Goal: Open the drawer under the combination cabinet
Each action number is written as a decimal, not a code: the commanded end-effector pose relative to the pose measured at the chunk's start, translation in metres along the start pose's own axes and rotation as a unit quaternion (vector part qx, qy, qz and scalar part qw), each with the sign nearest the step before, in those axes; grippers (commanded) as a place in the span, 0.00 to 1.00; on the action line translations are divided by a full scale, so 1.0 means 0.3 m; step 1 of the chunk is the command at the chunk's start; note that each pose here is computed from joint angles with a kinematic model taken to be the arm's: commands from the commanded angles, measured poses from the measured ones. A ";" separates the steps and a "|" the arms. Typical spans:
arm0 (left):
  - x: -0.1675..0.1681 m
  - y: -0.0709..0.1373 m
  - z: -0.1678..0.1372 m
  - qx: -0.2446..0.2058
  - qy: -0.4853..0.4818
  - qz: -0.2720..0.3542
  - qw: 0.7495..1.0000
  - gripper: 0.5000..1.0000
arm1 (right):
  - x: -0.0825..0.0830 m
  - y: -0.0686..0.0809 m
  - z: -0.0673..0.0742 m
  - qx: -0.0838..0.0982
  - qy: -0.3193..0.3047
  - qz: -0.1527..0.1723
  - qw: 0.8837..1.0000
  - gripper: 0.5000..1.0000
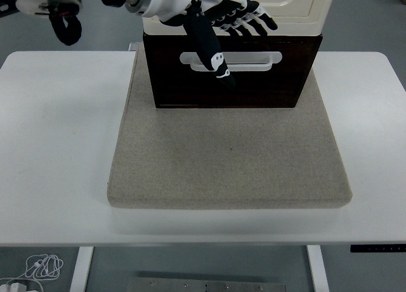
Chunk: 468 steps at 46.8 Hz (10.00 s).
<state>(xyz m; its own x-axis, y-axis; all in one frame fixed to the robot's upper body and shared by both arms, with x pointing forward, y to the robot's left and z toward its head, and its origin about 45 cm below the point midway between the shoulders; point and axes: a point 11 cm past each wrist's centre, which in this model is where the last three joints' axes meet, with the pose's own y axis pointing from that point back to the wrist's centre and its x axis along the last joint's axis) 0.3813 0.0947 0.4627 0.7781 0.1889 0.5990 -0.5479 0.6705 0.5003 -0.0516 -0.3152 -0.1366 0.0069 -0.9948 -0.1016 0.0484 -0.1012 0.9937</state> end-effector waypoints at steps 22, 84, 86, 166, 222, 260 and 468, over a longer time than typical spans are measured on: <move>0.053 -0.101 -0.069 0.103 0.000 0.028 0.994 1.00 | 0.000 0.000 0.000 0.000 0.000 0.000 1.000 0.85; 0.035 -0.223 -0.157 0.152 -0.020 0.023 0.988 1.00 | 0.000 0.000 0.000 0.000 0.000 0.000 1.000 0.85; 0.038 -0.224 -0.157 0.153 -0.021 0.025 0.988 1.00 | 0.000 0.000 0.000 0.000 0.000 0.000 1.000 0.85; -0.010 -0.289 -0.179 0.157 -0.017 0.007 0.987 1.00 | 0.000 0.000 0.000 0.000 0.000 0.000 1.000 0.85; -0.033 -0.265 -0.123 0.137 -0.034 -0.056 0.988 1.00 | 0.000 0.000 0.000 0.000 0.000 0.000 1.000 0.85; -0.043 -0.238 -0.082 0.123 -0.049 -0.094 0.987 1.00 | 0.000 0.000 0.000 0.000 0.000 0.000 1.000 0.85; 0.364 0.150 -1.072 -0.270 0.726 0.435 0.459 1.00 | -0.005 0.000 0.009 -0.002 0.000 -0.006 1.000 0.85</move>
<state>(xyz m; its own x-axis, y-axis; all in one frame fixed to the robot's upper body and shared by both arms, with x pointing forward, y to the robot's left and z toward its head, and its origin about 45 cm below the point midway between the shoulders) 0.5417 0.3814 0.3650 -0.0588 0.5950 -0.8016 -0.9934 -0.1137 -0.0115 -0.0539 -0.3138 -0.1363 0.0065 -0.9935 -0.1140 0.0525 -0.1135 0.9922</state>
